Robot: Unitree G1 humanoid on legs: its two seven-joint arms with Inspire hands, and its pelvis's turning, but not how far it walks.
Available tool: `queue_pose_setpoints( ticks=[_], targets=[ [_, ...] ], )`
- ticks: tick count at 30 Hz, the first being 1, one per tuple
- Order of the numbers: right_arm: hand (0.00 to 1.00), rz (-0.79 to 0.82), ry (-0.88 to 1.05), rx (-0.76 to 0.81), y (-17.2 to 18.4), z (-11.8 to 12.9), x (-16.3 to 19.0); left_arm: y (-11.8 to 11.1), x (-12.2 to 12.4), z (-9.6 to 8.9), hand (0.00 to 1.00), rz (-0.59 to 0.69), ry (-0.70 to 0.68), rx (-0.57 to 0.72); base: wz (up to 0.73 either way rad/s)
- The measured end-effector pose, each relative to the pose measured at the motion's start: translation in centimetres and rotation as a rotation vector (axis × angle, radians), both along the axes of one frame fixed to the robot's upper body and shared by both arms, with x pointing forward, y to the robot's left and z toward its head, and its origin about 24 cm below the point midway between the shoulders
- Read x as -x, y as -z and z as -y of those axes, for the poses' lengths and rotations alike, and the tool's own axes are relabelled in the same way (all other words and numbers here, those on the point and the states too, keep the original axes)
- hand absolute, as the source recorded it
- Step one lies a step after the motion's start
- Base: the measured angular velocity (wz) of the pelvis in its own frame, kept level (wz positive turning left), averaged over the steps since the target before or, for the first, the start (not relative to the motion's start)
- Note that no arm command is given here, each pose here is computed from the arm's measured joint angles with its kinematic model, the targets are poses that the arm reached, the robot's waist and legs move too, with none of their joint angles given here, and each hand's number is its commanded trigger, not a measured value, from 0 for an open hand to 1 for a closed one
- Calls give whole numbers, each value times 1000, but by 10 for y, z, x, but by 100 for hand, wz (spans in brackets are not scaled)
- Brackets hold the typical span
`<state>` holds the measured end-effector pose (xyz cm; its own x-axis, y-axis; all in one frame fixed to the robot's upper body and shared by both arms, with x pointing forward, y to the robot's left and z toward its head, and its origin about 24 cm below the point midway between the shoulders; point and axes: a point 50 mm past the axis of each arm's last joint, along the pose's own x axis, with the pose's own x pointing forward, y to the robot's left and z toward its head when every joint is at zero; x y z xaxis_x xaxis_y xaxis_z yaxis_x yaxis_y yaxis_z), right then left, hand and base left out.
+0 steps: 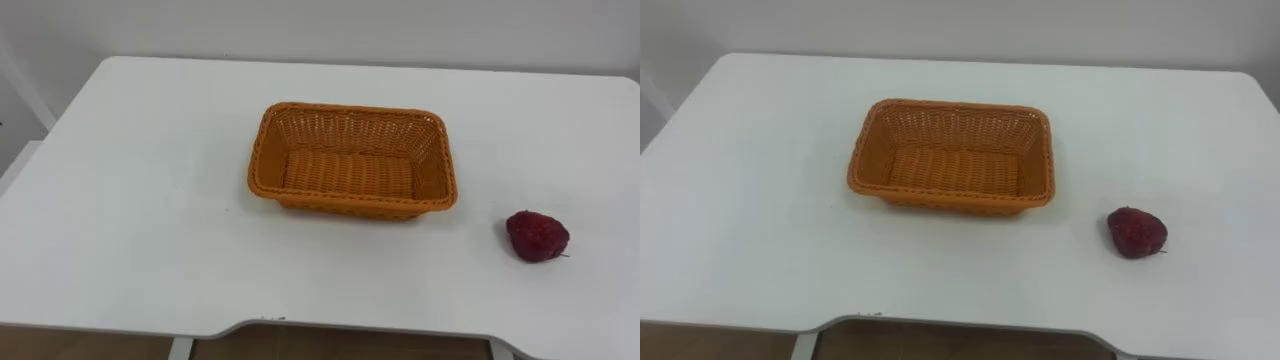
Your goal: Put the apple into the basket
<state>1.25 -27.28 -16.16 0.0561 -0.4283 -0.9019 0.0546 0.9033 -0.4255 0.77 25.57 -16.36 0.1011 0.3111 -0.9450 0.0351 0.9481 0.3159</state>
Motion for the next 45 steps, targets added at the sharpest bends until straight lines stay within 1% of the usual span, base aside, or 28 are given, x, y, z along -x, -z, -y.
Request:
queue_pose_setpoints(
  ticks=[5,7,9,11,12,13,14,15,16,17,19,21,23,24,25,26,27,29,30,31,32,33,34,38,39,42,44,45],
  targets=[
    [0,7,19,3,0,-1,-1,0,-3,0,0,10,-12,1,0],
    [0,44,112,0,0,-1,-2,1,1,1,0,-5,-25,-2,-2],
    [0,89,247,2,0,-1,-2,2,2,3,0,-7,-28,-10,-4],
    [0,170,495,0,0,-1,-4,2,1,3,0,8,-53,-11,-2],
    [0,188,561,-1,0,0,-2,1,1,3,0,12,-60,-11,0],
    [0,250,701,-7,-1,2,-6,1,3,2,0,18,-69,-15,0],
    [0,317,838,-3,-3,7,-9,0,3,0,0,29,-89,-20,0],
    [0,351,901,2,-4,10,-11,0,4,-1,0,34,-103,-23,-7],
    [0,427,1043,11,-7,16,-16,-1,5,-4,0,50,-139,-30,-3],
    [0,469,1122,19,-9,20,-18,-1,5,-6,0,57,-154,-34,0],
    [0,595,1338,64,-18,37,-25,-3,6,-11,0,73,-188,-49,-2],
    [0,659,1442,114,-26,50,-29,-5,6,-15,0,88,-201,-57,-9],
    [0,737,1494,200,-41,67,-37,-7,5,-21,0,102,-205,-71,-10],
    [0,761,1504,221,-46,72,-41,-7,5,-22,0,111,-207,-74,-7],
    [0,819,1508,262,-58,82,-49,-8,4,-23,0,119,-202,-78,-11],
    [0,888,1488,306,-73,91,-60,-8,3,-24,0,125,-197,-81,-9],
    [0,924,1468,330,-81,95,-65,-9,2,-24,0,130,-194,-83,-7],
    [0,1058,1388,448,-115,108,-84,-9,1,-25,0,139,-187,-91,0],
    [0,1089,1361,484,-123,110,-88,-9,1,-25,0,139,-180,-93,0],
    [0,1148,1290,549,-140,111,-99,-9,1,-24,0,134,-164,-96,0],
    [0,1207,1221,617,-156,110,-107,-8,2,-22,0,127,-146,-96,0],
    [0,1228,1182,648,-162,109,-111,-8,2,-21,0,122,-137,-95,0],
    [0,1259,1107,714,-174,106,-118,-7,4,-20,0,113,-120,-94,0],
    [0,1379,959,859,-207,95,-134,-6,8,-15,0,98,-88,-91,0],
    [0,1439,903,891,-218,90,-139,-6,7,-15,0,101,-87,-94,0],
    [0,1538,729,928,-234,72,-154,-6,9,-13,0,97,-61,-110,0],
    [0,1577,591,904,-238,57,-166,-5,7,-9,0,94,-22,-97,5],
    [0,1583,559,890,-237,54,-169,-5,7,-8,0,94,-16,-95,0]
  ],
)
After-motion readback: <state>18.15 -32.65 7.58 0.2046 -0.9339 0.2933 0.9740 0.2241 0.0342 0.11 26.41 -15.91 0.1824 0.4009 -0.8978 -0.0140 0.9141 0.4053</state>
